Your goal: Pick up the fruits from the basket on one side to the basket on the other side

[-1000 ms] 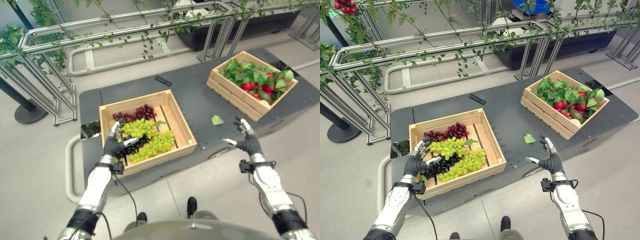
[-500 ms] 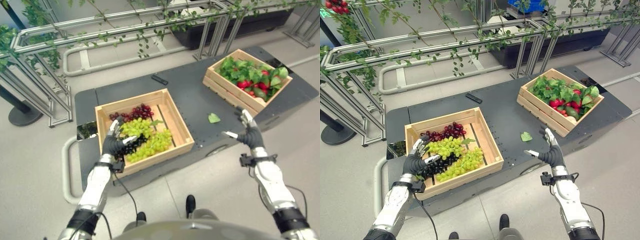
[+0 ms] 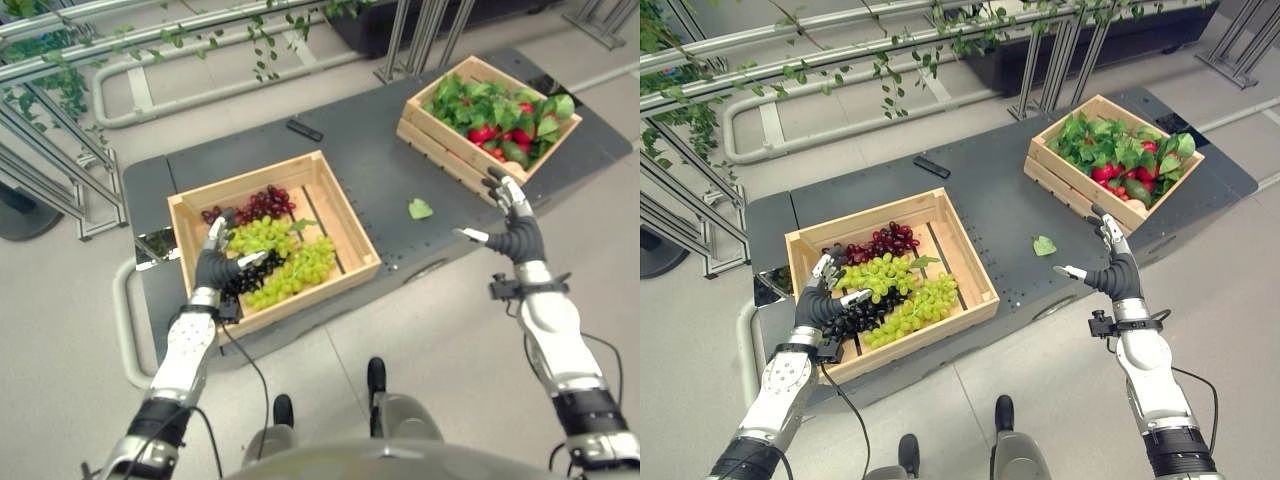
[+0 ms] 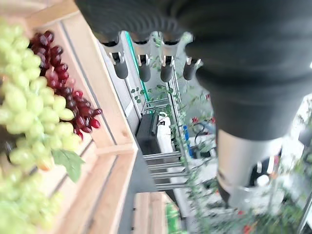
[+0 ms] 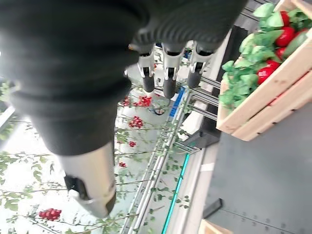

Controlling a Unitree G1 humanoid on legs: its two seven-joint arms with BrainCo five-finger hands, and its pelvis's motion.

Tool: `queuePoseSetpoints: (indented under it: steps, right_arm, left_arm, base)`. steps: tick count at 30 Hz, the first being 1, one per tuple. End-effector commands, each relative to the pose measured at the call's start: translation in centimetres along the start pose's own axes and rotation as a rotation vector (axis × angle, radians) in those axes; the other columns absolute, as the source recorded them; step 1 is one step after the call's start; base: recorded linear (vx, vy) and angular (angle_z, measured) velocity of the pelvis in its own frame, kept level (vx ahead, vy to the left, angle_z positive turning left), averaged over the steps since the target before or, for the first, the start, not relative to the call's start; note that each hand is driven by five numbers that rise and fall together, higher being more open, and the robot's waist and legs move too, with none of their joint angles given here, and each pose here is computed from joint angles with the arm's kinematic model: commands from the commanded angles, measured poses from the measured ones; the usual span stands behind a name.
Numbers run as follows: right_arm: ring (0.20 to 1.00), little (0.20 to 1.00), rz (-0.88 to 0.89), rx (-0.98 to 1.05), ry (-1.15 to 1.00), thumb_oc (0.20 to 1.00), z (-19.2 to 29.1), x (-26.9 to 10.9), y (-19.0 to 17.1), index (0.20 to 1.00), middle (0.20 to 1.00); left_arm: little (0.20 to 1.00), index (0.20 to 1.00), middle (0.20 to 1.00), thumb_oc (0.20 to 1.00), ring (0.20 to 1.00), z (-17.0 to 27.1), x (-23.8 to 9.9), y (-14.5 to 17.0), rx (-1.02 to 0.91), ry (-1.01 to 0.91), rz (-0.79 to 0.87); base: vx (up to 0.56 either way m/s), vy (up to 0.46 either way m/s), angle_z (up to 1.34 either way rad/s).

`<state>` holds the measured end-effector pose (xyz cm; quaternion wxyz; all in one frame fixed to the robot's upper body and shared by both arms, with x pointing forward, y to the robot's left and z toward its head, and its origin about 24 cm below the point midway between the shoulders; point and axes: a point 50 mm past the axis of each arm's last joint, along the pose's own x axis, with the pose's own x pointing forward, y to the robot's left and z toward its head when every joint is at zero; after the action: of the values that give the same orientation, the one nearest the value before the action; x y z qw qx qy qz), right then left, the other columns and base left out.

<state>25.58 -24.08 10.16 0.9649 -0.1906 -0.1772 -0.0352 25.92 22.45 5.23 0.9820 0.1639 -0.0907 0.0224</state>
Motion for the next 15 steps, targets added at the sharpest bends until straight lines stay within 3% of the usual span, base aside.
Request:
queuePoseSetpoints:
  steps: [1, 15]
  right_arm:
    - [1.000, 1.000, 0.022, -0.009, -0.226, 1.000, 4.3, 1.5, -0.3, 1.000, 1.000]
    - [1.000, 1.000, 0.155, -0.044, -0.378, 1.000, 8.5, 1.7, -0.2, 1.000, 1.000]
  left_arm:
    - [1.000, 1.000, 1.000, 1.000, 1.000, 3.8, 2.4, 1.9, 0.132, -0.179, 0.059]
    - [1.000, 1.000, 1.000, 1.000, 1.000, 7.8, 8.5, 4.9, 0.584, -0.175, 0.099]
  base:
    - [-0.06, 0.013, -0.05]
    - [-0.03, 0.008, -0.12]
